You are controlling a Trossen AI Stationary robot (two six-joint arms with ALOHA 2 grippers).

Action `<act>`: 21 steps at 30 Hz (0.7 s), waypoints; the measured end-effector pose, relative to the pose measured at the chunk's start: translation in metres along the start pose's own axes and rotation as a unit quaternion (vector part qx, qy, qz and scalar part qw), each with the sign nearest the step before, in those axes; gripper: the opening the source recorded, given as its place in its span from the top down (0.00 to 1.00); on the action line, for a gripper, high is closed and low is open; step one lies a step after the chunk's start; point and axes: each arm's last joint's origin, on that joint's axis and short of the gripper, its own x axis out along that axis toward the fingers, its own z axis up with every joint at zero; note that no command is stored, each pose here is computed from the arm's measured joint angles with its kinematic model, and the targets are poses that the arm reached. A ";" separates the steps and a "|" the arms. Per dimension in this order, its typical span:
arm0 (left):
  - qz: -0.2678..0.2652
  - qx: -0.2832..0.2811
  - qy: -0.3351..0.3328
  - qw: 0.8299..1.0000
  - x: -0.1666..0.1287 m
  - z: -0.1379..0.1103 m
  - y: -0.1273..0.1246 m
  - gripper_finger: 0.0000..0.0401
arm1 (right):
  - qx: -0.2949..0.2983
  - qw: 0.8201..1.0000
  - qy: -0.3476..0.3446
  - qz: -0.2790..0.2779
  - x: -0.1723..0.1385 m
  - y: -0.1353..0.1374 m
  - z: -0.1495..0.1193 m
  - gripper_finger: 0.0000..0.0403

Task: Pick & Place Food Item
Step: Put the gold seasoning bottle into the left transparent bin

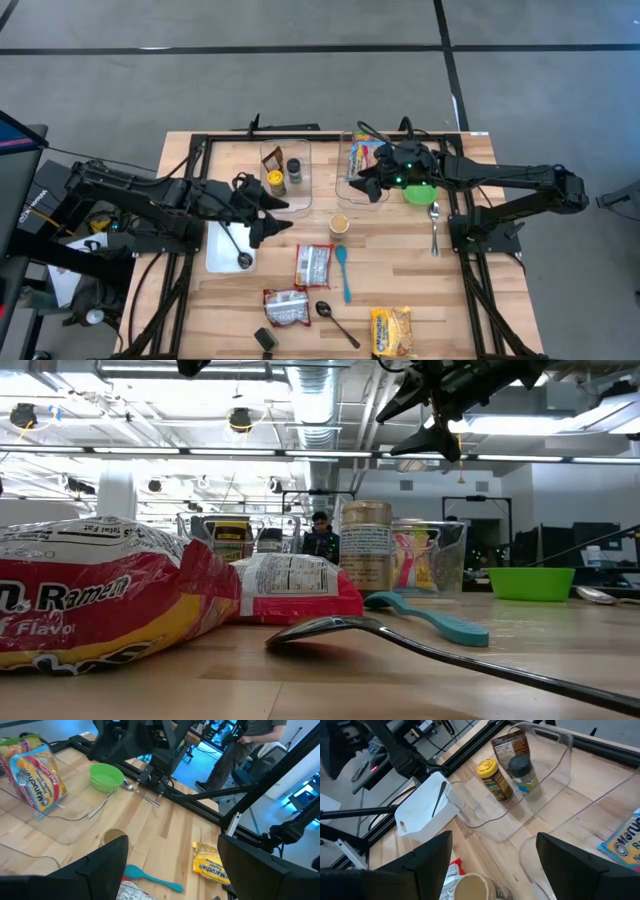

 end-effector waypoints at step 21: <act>0.010 0.004 -0.004 1.000 0.000 0.000 0.001 0.25 | -0.068 0.995 0.068 -0.025 -0.008 0.044 -0.051 0.30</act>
